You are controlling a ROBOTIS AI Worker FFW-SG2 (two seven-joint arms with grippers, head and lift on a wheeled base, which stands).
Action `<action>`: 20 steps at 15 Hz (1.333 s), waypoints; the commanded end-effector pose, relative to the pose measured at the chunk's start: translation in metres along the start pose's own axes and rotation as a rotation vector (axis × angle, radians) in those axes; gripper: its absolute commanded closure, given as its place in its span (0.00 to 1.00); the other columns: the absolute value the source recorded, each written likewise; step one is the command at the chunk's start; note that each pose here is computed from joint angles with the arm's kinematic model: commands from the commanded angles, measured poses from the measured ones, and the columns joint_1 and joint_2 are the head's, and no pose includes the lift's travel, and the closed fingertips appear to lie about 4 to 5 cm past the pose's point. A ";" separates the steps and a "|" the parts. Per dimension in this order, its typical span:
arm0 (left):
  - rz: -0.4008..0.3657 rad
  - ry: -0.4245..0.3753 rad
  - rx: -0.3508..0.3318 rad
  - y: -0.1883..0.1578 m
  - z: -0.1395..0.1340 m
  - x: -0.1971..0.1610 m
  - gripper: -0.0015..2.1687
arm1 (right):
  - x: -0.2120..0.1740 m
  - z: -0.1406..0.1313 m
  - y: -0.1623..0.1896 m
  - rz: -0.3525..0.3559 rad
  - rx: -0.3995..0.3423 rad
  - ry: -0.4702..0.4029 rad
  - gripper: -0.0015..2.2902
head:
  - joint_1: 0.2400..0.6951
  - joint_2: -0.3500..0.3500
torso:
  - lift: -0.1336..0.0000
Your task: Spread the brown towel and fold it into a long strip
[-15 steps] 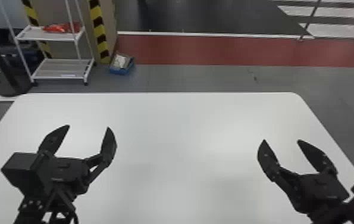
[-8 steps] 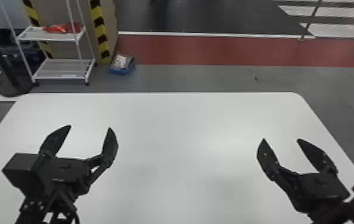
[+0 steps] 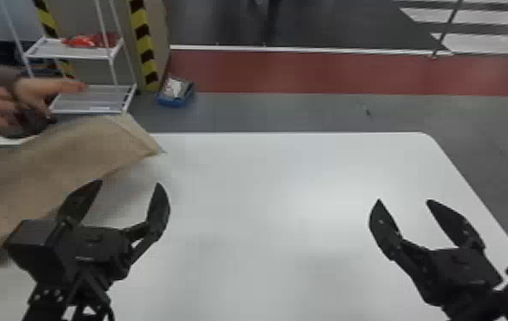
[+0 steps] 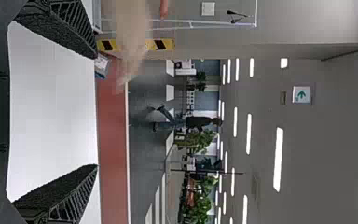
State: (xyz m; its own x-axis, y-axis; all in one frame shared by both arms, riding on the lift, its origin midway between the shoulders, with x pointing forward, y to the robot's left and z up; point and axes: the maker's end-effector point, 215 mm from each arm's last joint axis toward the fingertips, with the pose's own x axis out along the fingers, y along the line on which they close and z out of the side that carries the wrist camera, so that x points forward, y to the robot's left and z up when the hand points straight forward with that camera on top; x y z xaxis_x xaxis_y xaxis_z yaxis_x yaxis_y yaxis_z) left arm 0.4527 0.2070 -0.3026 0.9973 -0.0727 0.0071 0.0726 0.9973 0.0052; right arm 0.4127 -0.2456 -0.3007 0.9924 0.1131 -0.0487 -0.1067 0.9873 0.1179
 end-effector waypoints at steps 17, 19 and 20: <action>-0.006 0.008 0.002 -0.005 -0.005 -0.001 0.02 | -0.006 -0.005 -0.005 -0.009 0.003 0.007 0.04 | 1.00 0.41 | 0.12; -0.005 0.009 0.003 -0.005 -0.006 -0.001 0.02 | -0.006 -0.004 -0.005 -0.010 0.003 0.007 0.04 | 1.00 0.41 | 0.12; -0.005 0.009 0.003 -0.004 -0.006 -0.001 0.02 | -0.006 -0.005 -0.005 -0.010 0.003 0.007 0.04 | 1.00 0.41 | 0.12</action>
State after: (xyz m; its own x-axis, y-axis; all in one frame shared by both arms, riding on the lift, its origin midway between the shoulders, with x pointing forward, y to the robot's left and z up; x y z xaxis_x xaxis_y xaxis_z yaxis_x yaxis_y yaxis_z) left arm 0.4513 0.2025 -0.3085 0.9969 -0.0781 -0.0023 0.0781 0.9969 0.0073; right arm 0.4069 -0.2507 -0.3057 0.9929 0.1046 -0.0571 -0.0972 0.9879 0.1206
